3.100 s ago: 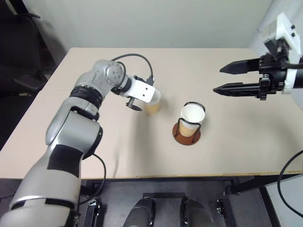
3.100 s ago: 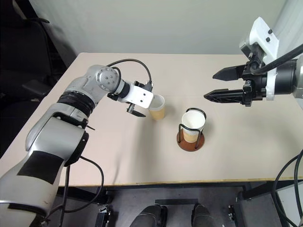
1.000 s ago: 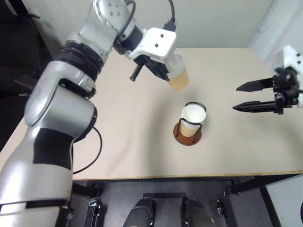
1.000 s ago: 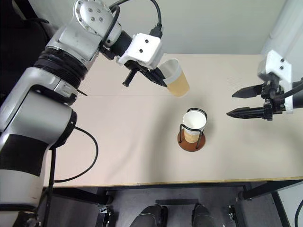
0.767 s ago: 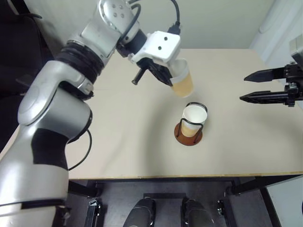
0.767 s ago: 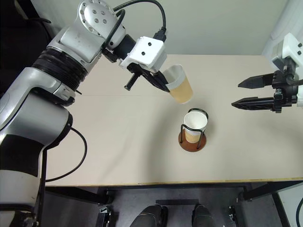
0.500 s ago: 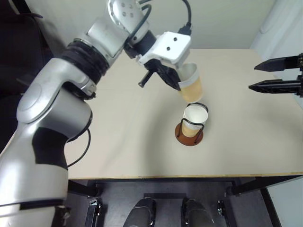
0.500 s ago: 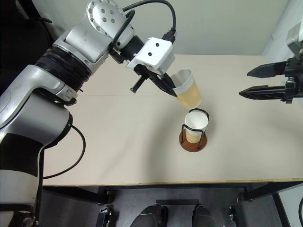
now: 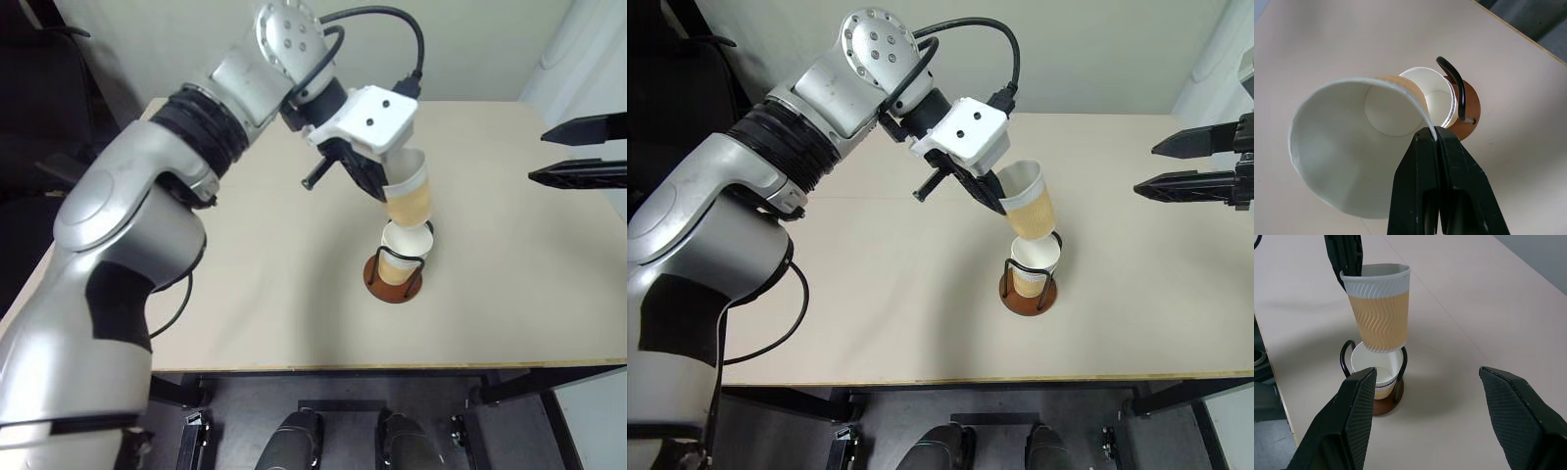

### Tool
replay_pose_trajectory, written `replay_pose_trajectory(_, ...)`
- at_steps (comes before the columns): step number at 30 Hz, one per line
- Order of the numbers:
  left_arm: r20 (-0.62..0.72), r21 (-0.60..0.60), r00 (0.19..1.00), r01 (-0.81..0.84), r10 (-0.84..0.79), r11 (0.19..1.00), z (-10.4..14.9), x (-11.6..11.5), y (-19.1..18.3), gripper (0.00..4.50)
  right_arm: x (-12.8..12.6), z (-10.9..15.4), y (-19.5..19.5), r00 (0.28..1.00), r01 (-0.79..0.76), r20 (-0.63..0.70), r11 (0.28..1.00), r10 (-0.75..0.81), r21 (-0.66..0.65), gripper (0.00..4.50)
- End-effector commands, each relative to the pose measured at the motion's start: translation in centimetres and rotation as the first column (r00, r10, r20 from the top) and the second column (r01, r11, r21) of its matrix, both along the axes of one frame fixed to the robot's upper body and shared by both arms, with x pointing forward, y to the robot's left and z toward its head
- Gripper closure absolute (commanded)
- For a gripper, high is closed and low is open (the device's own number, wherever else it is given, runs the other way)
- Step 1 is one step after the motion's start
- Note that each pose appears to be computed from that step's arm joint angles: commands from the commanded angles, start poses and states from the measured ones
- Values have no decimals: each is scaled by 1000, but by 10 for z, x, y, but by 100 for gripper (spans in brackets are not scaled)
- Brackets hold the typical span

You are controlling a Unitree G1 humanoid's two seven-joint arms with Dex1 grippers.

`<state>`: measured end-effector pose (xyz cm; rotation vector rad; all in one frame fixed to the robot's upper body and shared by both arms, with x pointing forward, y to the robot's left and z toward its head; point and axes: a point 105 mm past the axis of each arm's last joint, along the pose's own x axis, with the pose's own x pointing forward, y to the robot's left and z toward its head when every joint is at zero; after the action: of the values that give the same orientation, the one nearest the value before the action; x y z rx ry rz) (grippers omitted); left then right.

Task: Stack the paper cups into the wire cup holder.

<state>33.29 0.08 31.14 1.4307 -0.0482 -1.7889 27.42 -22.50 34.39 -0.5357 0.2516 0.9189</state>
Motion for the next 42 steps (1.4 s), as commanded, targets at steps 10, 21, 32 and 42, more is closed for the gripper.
replay_pose_trajectory(10, 5, 74, 999, 54, -54, 996, -12, -5, 0, 446, -6, 14, -1, 998, 3, 55, 1000, -3, -5, 112)
replay_pose_trajectory(21, -7, 93, 997, 77, -77, 993, -18, -8, -2, 446, -6, 12, -2, 998, 7, 55, 1000, -6, -12, 112)
replay_pose_trajectory(32, 30, 138, 996, 78, -83, 987, -30, 0, -4, 446, -6, 7, -2, 998, 16, 57, 1000, -15, -21, 112)
replay_pose_trajectory(42, 83, 128, 992, 81, -92, 988, -32, 8, -12, 359, -7, 2, -2, 999, 25, 45, 999, -24, -28, 112)
